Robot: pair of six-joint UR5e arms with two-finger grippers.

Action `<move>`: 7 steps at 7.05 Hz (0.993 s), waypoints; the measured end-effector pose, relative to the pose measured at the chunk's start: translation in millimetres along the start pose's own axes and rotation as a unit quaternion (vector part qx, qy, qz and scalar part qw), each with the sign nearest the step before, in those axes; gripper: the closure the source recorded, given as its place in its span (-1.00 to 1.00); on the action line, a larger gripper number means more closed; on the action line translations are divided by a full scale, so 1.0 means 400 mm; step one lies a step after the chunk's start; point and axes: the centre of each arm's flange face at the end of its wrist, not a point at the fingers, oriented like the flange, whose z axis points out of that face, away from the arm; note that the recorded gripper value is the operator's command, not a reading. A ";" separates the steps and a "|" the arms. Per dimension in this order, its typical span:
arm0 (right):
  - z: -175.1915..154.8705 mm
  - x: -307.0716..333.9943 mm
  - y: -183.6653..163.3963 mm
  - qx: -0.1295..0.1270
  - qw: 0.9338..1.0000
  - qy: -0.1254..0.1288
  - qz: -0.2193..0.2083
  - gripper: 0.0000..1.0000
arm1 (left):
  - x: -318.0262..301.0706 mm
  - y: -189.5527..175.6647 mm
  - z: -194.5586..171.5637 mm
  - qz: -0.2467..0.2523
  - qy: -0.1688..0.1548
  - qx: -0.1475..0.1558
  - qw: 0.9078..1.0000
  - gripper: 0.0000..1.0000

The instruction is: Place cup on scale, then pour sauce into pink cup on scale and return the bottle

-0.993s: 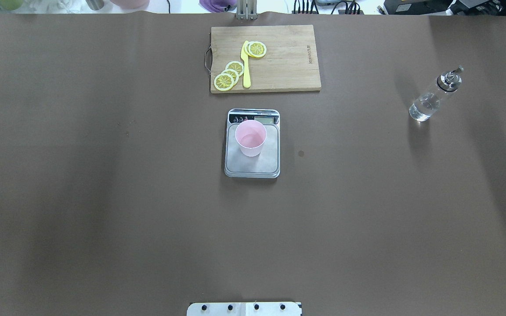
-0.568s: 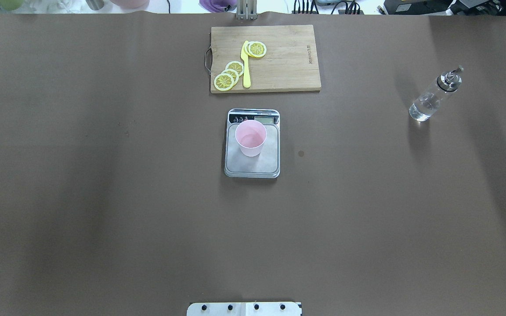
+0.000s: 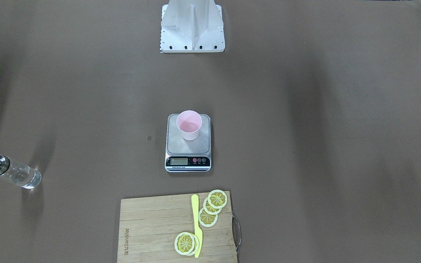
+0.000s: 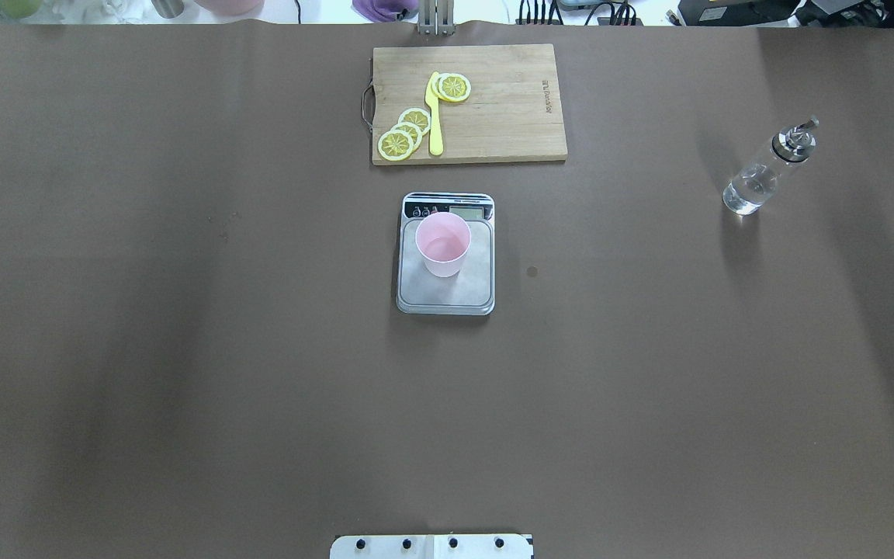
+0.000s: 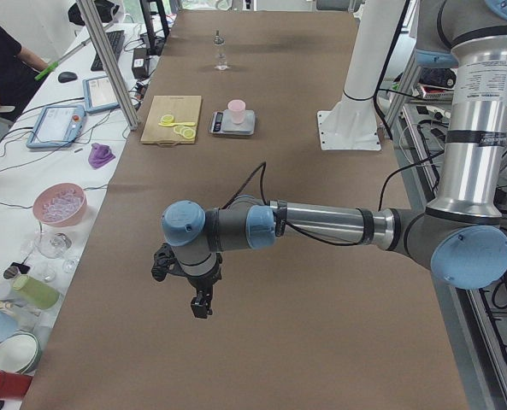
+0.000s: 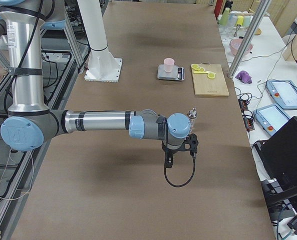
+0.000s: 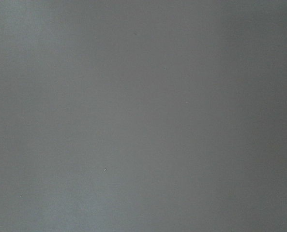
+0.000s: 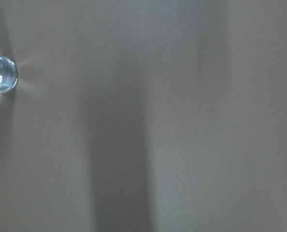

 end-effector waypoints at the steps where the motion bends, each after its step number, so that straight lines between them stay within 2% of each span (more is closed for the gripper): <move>1: 0.000 0.000 0.000 0.000 1.000 0.000 0.000 -1.00 | 0.001 0.000 -0.002 0.000 0.000 0.001 1.000 -0.98; 7: 0.000 0.000 -0.001 0.000 1.000 0.000 -0.001 -1.00 | 0.003 -0.001 -0.002 0.001 0.000 0.000 1.000 -0.98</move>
